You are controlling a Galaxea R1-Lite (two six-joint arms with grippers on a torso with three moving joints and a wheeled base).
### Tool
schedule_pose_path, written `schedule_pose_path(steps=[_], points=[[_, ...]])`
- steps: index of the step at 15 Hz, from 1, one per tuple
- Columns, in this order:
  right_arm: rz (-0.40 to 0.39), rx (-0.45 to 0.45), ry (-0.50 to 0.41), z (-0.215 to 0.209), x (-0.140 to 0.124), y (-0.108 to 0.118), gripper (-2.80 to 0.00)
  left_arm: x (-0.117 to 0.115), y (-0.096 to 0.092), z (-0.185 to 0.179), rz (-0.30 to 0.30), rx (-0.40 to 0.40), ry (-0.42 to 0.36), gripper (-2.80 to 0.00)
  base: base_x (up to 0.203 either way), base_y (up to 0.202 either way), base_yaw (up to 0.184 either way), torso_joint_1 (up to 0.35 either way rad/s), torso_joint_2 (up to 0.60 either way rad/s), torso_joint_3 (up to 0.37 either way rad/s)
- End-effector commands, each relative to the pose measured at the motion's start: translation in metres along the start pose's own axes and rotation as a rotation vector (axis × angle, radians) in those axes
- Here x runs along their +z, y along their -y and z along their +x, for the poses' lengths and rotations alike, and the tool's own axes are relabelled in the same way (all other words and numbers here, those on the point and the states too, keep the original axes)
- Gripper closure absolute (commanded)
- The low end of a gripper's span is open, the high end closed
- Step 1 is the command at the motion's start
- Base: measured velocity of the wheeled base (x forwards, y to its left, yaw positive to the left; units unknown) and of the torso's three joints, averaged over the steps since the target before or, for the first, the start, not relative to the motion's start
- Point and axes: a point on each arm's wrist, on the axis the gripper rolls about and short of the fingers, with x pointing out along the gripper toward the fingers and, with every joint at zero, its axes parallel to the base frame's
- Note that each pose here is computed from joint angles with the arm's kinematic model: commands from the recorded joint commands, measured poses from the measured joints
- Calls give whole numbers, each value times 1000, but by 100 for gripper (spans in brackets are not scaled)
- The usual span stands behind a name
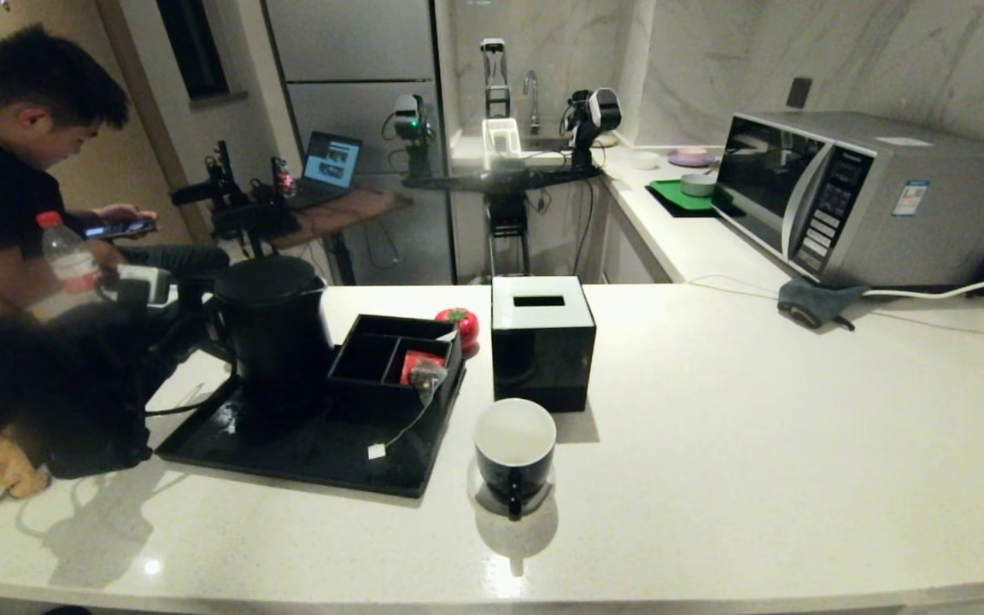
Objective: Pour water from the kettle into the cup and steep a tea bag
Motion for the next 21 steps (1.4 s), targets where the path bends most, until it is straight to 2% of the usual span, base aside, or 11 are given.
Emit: schedule_pose_path(steps=[1,17,21], points=[[0,0,0,0,0,0,0,24,1,-5,19,1,72,0,0,0,0,0,0,0],[0,0,0,0,0,0,0,88,14,-49,31,-2,106,0,0,0,0,0,0,0],[0,0,0,0,0,0,0,104,26,-56,34,-28,135,0,0,0,0,0,0,0]])
